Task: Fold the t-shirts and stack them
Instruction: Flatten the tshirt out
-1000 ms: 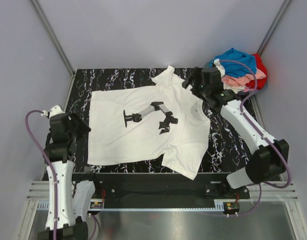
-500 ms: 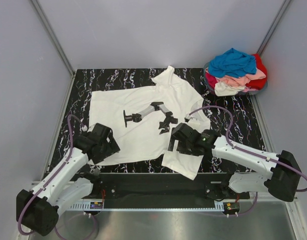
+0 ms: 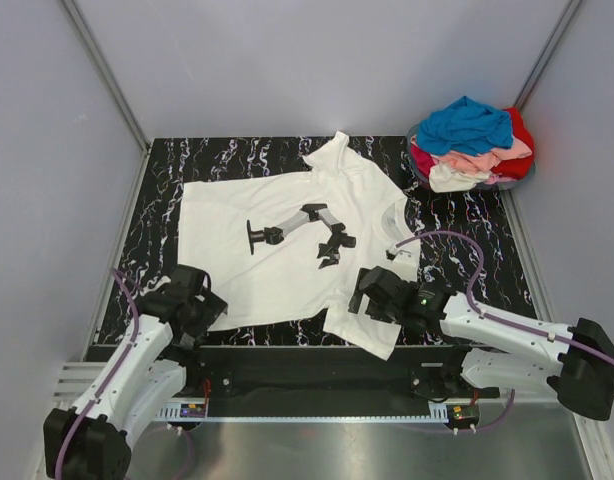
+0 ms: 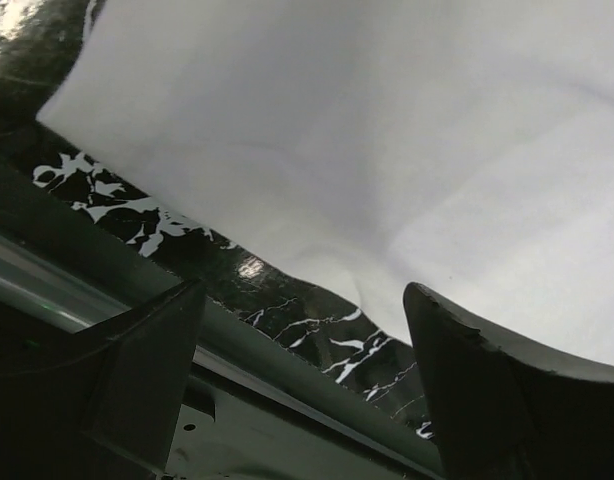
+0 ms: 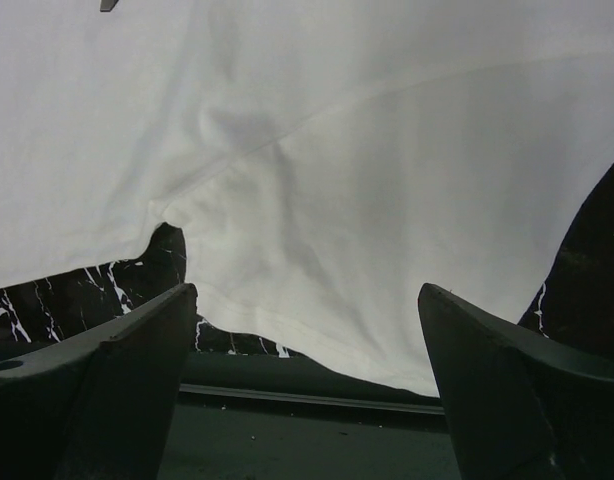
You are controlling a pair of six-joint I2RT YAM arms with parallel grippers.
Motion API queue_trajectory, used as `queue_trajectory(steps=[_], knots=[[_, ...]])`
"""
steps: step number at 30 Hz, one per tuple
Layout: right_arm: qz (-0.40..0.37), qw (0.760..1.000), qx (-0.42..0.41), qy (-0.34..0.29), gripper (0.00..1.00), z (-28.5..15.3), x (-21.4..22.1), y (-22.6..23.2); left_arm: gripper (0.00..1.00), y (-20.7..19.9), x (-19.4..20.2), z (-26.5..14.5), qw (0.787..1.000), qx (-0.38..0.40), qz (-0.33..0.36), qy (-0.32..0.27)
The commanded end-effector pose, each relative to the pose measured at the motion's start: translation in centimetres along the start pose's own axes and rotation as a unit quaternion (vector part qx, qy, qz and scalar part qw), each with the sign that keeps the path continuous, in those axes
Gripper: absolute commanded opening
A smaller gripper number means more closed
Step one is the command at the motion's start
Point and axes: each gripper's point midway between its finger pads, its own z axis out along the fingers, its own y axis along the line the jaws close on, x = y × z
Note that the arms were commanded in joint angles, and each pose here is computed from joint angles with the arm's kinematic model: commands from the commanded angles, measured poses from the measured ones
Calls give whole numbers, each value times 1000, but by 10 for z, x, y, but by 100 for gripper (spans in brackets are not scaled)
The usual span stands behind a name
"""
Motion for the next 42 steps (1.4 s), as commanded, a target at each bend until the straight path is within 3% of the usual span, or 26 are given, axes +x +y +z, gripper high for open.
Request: queue_trajectory(steps=[1, 6, 13, 16, 17, 19, 20, 21, 24, 26, 32, 33, 37, 42], knots=[[33, 998, -38, -45, 100, -3, -17, 15, 86, 3, -13, 3, 998, -22, -54, -33], [26, 998, -39, -40, 100, -2, -15, 16, 82, 9, -36, 2, 990, -27, -105, -91], [39, 997, -42, -49, 100, -6, -18, 10, 70, 19, -51, 13, 984, -78, -102, -120], [54, 996, -37, -54, 100, -14, -19, 1, 58, 22, -50, 26, 985, -79, -98, -121], [68, 995, -41, -55, 100, -19, -19, -1, 48, 22, -52, 25, 984, -80, -99, -126], [73, 996, -16, -47, 100, -26, -17, -14, 38, 23, -58, 25, 982, -83, -95, -139], [82, 996, -5, -43, 100, -29, -16, -19, 25, 24, -59, 25, 982, -83, -91, -144], [96, 995, 9, -36, 100, -30, -13, -24, 19, 25, -63, 25, 980, -83, -91, -155], [72, 996, 54, 25, 100, -26, 10, -32, 0, 26, -68, 23, 978, -75, -97, -172], [29, 992, 94, 85, 100, -20, 35, -34, 0, 23, -69, 25, 978, -59, -96, -177], [-45, 973, 184, 130, 97, -27, 53, -52, 0, 9, -76, 13, 977, -18, -97, -189], [-46, 972, 187, 138, 91, -26, 56, -54, 0, 7, -77, 11, 977, -14, -92, -191], [-41, 966, 187, 172, 82, -18, 78, -64, 0, -2, -83, 3, 977, -4, -87, -197], [-34, 966, 172, 191, 79, -6, 81, -64, 0, -4, -84, -2, 976, 5, -85, -198]])
